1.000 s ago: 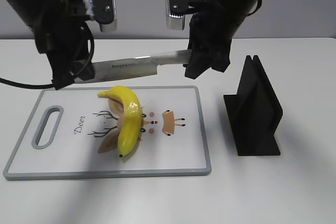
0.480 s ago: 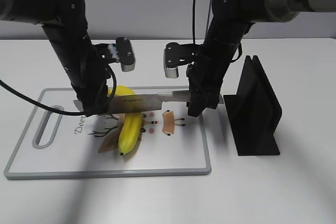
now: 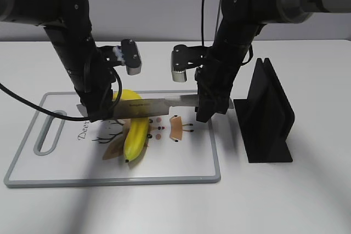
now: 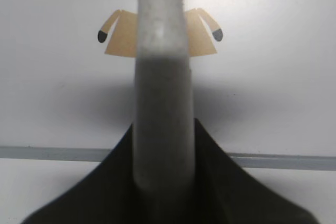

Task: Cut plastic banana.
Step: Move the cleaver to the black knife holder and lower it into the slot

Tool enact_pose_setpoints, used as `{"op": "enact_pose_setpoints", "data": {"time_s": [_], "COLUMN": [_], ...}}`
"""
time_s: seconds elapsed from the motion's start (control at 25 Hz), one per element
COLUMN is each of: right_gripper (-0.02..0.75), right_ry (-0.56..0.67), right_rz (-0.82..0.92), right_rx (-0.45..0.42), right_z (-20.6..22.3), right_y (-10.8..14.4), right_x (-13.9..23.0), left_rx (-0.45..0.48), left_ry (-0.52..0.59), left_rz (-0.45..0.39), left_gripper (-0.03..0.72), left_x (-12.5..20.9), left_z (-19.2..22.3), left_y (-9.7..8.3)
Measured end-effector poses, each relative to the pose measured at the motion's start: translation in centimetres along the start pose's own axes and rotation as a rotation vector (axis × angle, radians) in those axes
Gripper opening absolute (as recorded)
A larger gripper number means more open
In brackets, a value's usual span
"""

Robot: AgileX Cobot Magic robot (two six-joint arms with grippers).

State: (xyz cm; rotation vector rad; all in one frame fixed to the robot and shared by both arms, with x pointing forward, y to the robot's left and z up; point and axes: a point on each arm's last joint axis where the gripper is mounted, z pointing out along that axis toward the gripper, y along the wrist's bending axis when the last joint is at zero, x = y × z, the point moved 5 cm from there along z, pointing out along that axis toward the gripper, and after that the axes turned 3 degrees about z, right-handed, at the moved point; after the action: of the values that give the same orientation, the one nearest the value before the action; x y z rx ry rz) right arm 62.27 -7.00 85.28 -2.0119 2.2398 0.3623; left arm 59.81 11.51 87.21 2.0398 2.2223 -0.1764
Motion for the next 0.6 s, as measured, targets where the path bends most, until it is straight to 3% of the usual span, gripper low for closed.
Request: {"op": "enact_pose_setpoints", "data": {"time_s": [0.6], "right_gripper": [0.172], "right_ry": [0.007], "right_rz": [-0.018], "right_rx": [0.001], "right_z": [-2.3], "right_y": [0.2], "right_x": [-0.8], "left_rx": [-0.018], "left_ry": [0.003], "left_rz": [0.023], "left_gripper": [-0.005], "left_x": [-0.5], "left_z": [-2.0], "left_y": [0.1]}}
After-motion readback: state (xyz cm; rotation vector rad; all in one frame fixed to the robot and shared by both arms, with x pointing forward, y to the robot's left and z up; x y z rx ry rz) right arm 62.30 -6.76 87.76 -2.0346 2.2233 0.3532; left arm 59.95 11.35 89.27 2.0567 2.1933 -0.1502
